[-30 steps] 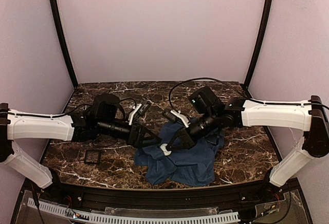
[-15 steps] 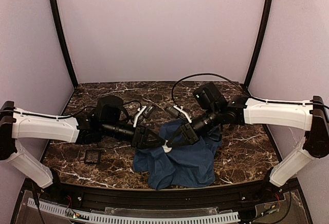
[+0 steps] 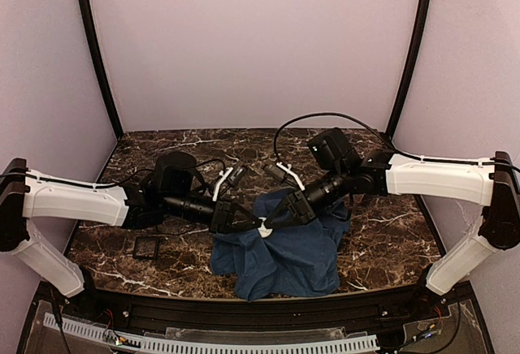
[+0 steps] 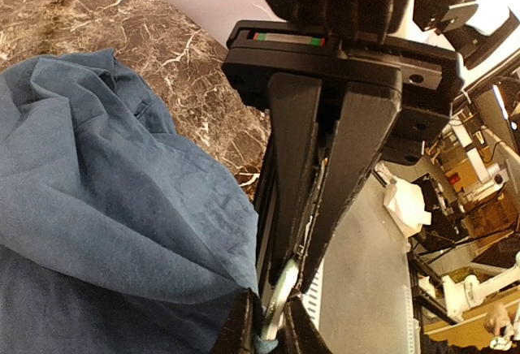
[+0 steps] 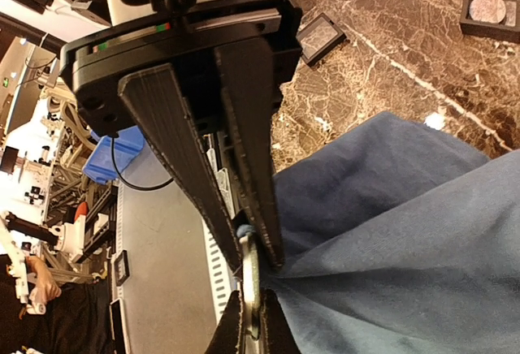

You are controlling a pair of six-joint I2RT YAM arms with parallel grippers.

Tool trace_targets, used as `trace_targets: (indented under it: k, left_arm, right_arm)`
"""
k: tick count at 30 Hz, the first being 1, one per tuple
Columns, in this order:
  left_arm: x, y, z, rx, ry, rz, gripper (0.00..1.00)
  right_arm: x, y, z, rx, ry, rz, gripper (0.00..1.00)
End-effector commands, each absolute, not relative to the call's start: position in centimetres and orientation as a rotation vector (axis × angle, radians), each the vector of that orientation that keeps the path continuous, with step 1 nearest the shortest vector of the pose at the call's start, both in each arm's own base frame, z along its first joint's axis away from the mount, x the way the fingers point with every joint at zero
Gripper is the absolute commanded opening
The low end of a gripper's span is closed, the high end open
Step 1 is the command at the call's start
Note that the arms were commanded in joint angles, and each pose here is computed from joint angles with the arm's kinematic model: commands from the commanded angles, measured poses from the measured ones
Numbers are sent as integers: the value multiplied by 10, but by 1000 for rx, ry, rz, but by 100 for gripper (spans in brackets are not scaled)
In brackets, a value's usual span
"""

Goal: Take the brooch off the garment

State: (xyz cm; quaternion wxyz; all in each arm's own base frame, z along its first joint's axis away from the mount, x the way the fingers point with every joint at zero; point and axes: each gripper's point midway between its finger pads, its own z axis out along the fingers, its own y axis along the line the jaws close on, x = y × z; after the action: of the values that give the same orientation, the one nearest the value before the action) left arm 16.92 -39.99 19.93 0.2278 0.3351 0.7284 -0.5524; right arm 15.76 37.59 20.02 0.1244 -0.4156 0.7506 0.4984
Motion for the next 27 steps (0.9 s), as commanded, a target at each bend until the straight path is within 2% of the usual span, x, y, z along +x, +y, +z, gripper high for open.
trace_targets:
  k: [1, 6, 9, 11, 20, 27]
  left_arm:
    - [168, -400, 201, 916, 1987, -1533, 2]
    - [173, -399, 208, 872, 1965, -1526, 1]
    - [182, -396, 217, 814, 1934, -1491, 1]
    - [190, -395, 226, 757, 1908, -1460, 1]
    - [214, -388, 284, 504, 1694, -1527, 1]
    - [213, -388, 293, 489, 1663, -1564, 1]
  right_arm:
    - [166, 375, 212, -1203, 2099, 1470, 10]
    - [182, 367, 222, -1117, 2075, 1460, 39]
    - [192, 360, 230, -1038, 2059, 1437, 53]
    - [200, 357, 235, -964, 2055, 1400, 58]
    - [214, 339, 274, -566, 1847, 1435, 54]
    - [211, 339, 277, -500, 1789, 1437, 42]
